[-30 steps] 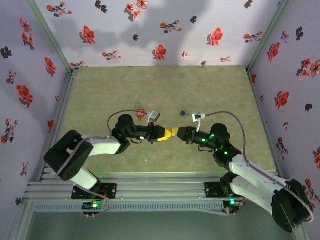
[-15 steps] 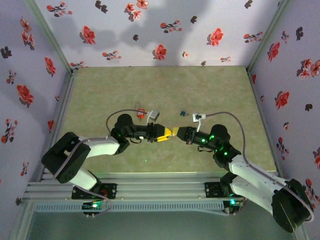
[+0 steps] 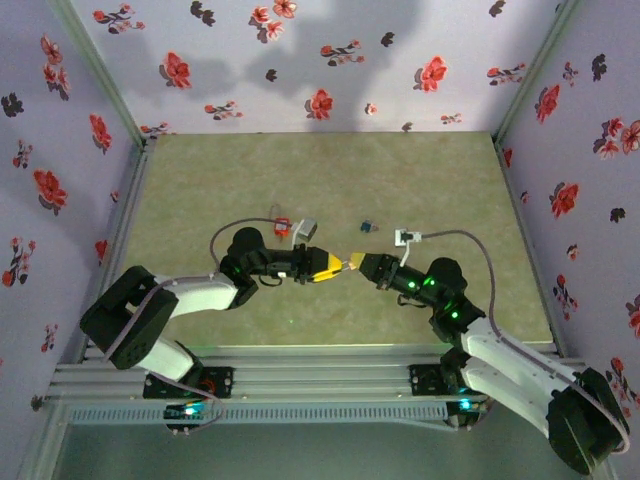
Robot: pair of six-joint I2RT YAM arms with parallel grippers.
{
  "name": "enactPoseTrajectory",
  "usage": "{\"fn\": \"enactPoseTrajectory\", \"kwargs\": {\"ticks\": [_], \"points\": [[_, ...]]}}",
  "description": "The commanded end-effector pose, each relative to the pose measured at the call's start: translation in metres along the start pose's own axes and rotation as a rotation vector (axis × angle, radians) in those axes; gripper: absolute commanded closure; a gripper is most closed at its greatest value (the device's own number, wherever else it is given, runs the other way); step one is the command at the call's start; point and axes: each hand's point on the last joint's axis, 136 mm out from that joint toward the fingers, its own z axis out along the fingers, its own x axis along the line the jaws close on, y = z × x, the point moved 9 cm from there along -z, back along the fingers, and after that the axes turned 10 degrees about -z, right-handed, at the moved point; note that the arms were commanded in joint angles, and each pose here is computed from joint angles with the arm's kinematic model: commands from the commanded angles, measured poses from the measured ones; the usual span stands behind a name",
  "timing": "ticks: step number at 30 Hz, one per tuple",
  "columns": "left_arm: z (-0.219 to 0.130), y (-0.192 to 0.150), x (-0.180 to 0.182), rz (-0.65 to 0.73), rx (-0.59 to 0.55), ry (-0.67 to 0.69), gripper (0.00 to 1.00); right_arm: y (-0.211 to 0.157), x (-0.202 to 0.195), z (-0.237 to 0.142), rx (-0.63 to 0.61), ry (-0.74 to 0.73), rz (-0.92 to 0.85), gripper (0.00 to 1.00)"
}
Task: Lock with the key
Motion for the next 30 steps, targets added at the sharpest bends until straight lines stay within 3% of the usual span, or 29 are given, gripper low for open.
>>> {"fn": "enactPoseTrajectory", "kwargs": {"ticks": [1, 30], "points": [[-0.004, -0.001, -0.012, 0.082, -0.012, -0.038, 0.74, 0.001, 0.0, -0.003, -0.046, -0.008, 0.001, 1.0], [0.007, 0.005, -0.008, 0.056, -0.019, -0.048, 0.73, 0.0, 0.002, -0.008, -0.116, 0.037, -0.032, 1.0]]}}
